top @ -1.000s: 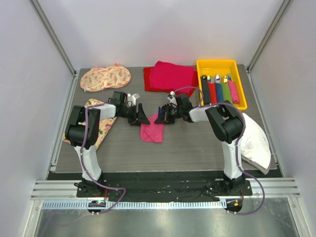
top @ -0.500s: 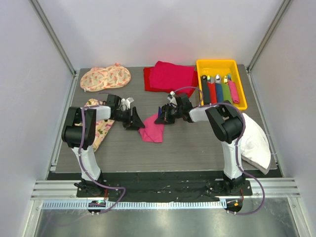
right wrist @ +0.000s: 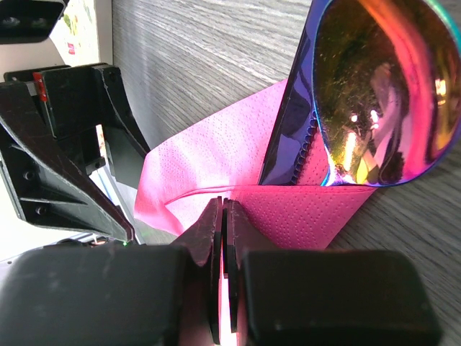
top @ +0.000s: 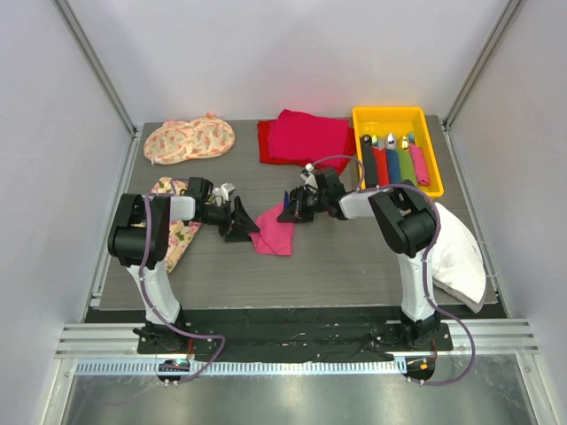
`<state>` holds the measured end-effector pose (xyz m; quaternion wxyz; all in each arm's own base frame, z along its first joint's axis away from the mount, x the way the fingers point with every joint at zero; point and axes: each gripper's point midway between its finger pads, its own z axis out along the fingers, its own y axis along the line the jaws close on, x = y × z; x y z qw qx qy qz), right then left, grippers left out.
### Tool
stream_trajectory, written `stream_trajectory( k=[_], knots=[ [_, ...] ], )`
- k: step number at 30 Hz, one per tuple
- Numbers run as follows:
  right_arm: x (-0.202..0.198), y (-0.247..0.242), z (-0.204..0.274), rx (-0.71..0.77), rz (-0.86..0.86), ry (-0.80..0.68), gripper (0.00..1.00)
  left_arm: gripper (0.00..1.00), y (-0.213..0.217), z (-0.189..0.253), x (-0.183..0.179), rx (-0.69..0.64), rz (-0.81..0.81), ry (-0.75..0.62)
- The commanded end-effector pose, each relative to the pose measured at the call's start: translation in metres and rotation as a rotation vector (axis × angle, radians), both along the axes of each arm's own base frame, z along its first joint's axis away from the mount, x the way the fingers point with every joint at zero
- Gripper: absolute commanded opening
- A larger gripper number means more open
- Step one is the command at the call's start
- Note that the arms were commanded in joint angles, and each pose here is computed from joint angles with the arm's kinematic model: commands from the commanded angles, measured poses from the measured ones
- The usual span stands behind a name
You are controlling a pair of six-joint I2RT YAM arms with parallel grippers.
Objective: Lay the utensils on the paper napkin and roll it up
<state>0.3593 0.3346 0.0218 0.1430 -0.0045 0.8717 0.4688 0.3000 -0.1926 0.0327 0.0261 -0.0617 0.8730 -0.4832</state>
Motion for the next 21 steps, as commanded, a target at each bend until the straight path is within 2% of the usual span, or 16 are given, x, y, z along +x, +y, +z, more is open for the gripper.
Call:
stream_trajectory(
  k=[1, 10, 21],
  knots=[
    [-0.005, -0.02, -0.041, -0.131, -0.041, 0.04, 0.01, 0.61, 0.017, -0.039, -0.011, 0.153, 0.055, 0.053],
    [-0.005, -0.02, -0.042, -0.132, -0.04, 0.041, 0.01, 0.66, 0.012, -0.02, 0.017, 0.125, 0.142, -0.022],
    [-0.004, -0.02, -0.042, -0.131, -0.044, 0.041, 0.01, 0.66, 0.007, -0.005, 0.017, 0.038, 0.281, 0.009]
  ],
)
